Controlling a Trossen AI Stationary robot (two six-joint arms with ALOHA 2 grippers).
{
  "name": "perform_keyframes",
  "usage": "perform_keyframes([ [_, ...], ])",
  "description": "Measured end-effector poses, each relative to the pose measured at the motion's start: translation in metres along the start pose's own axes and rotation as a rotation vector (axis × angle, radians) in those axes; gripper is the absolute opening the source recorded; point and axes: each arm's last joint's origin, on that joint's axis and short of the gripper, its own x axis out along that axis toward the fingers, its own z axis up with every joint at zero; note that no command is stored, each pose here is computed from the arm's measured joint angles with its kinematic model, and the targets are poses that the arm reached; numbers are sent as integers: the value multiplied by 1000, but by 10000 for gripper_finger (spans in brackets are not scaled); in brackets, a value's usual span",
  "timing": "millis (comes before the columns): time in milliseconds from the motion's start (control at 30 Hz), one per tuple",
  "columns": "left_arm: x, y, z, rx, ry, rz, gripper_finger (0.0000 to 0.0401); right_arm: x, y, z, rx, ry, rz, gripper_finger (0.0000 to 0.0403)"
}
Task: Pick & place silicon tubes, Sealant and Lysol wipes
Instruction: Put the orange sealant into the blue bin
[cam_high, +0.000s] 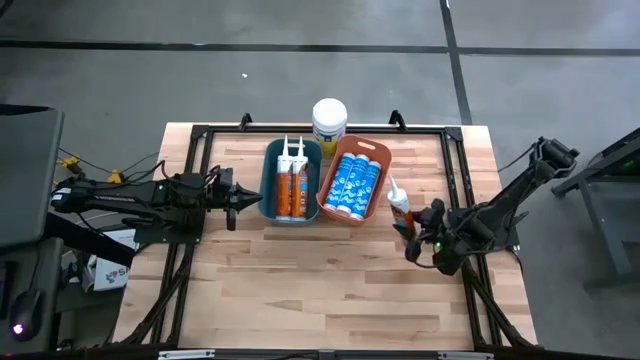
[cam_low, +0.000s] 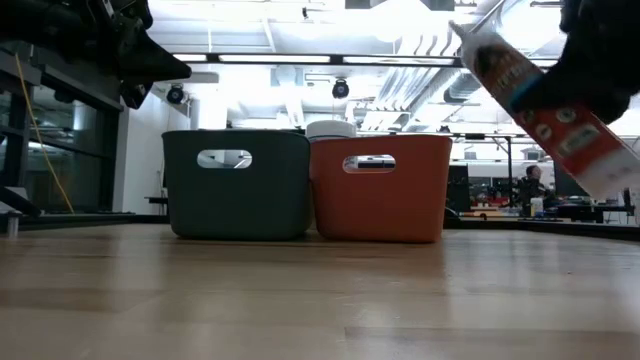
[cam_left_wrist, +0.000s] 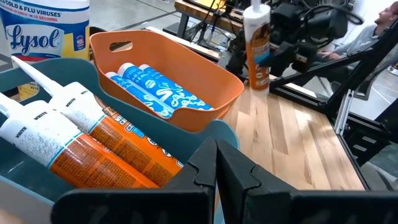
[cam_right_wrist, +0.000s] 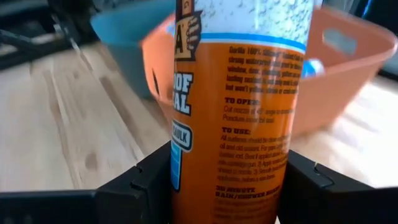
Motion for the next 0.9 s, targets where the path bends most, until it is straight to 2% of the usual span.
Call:
perform_keyframes([
  [300,0,0,0,0,0,0,0,-3,21,23,-83,-221,14,201],
  [667,0,0,0,0,0,0,0,-16,41,60,-181,-390,163,200],
  [900,0,0,0,0,0,0,0,-18,43,68,-242,-442,223,200],
])
